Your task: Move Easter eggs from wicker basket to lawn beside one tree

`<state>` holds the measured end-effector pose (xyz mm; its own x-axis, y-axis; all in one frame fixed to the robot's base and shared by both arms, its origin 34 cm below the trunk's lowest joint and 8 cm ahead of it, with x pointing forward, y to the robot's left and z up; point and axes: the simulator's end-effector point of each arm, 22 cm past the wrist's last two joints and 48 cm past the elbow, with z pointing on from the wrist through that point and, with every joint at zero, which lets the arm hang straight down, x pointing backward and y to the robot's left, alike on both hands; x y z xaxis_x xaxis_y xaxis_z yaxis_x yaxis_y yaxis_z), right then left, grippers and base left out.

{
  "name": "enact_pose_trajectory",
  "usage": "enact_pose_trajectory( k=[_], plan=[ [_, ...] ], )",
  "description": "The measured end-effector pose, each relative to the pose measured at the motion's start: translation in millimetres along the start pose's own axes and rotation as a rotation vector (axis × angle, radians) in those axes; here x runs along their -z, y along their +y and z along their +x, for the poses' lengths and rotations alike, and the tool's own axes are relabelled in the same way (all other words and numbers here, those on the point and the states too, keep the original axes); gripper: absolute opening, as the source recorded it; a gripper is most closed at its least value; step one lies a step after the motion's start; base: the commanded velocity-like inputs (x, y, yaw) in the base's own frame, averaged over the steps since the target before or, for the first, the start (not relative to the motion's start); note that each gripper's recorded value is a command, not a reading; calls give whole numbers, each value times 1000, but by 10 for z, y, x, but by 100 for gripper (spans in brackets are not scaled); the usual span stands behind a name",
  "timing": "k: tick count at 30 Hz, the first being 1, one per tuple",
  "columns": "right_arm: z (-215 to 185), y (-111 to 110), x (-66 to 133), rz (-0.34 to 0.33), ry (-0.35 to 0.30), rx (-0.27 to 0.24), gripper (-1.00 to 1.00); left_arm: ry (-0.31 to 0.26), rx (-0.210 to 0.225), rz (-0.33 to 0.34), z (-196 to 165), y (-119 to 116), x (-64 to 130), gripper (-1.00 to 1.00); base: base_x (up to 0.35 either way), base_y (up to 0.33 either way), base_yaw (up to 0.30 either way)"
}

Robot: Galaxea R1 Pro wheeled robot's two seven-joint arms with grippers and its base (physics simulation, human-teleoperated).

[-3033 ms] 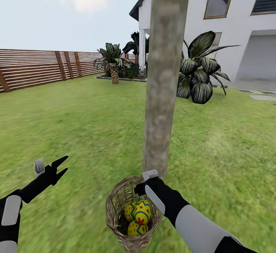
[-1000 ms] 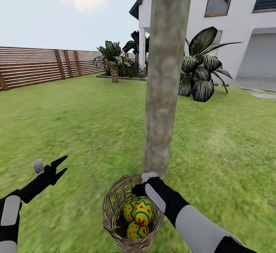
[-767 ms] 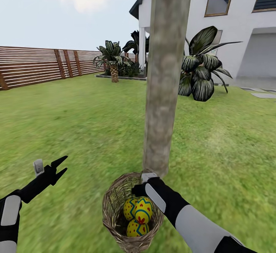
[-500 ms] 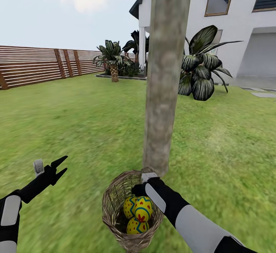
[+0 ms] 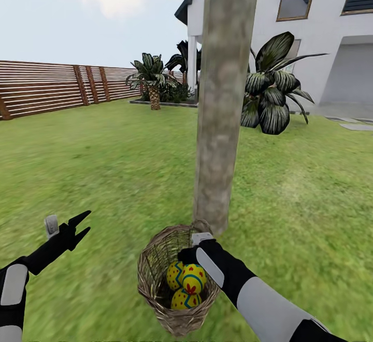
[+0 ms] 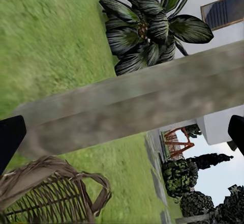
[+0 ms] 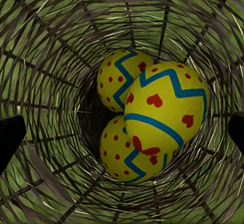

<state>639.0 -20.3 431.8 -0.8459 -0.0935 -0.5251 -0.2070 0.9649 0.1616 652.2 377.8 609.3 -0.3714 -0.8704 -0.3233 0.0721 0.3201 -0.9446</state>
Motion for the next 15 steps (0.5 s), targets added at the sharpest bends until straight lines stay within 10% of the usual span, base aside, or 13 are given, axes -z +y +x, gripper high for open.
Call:
enact_pose_trajectory(
  k=[15],
  plan=[
    [177, -115, -236, 35, -16, -15, 100, 4, 6, -13, 127, 320, 35, 100, 0, 0, 0]
  ],
)
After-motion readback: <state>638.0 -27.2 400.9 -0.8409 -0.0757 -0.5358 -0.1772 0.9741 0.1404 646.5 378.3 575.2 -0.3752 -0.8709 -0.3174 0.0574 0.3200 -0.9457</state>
